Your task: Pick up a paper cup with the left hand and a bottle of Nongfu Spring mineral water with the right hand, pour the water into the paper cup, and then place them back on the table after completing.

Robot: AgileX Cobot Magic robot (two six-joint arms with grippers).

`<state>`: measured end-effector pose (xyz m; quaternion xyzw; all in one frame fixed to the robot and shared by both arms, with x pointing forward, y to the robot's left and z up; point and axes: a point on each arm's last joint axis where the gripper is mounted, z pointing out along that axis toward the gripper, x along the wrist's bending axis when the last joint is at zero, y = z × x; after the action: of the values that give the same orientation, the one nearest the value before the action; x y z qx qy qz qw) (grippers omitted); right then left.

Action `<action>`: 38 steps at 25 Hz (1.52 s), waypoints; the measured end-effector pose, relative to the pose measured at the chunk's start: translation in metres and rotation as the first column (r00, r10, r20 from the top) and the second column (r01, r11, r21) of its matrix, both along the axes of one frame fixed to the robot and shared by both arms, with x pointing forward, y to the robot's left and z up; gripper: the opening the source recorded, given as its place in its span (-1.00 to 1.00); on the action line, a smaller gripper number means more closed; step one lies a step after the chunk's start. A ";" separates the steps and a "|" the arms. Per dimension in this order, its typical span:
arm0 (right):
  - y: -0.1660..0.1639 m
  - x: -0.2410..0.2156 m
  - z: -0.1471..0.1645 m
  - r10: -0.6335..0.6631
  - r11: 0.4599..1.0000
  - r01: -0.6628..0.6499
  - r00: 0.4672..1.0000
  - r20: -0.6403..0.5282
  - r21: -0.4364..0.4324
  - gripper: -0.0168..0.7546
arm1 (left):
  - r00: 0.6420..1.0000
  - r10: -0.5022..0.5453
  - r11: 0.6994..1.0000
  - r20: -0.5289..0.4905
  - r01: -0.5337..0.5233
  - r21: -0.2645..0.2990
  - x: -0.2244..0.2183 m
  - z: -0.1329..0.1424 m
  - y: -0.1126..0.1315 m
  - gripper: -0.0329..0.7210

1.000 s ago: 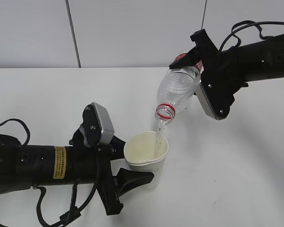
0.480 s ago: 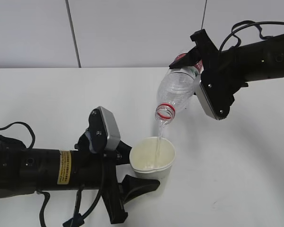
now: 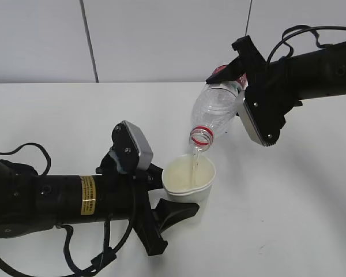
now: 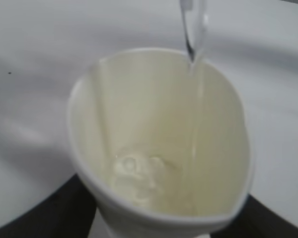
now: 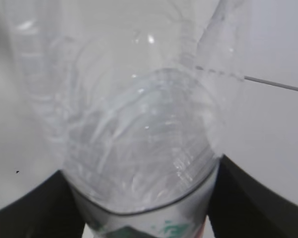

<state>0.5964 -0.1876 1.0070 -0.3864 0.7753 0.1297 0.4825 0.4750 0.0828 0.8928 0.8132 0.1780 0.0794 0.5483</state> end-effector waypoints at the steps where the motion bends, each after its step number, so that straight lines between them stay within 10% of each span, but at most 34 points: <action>1: 0.000 0.000 0.000 0.000 1.000 0.000 1.000 0.000 0.000 0.29 | 1.000 0.000 1.000 0.003 0.000 -0.002 0.001 0.001 0.000 0.16; 38: 0.000 0.000 0.000 0.000 1.000 0.000 1.000 0.000 0.000 0.28 | 0.999 -0.043 0.999 0.009 0.043 0.026 -0.002 -0.002 -0.001 0.16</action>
<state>0.5964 -0.1876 1.0070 -0.3866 0.7752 0.1299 0.4825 0.4725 0.0820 0.8909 0.8236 0.1568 0.0735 0.5401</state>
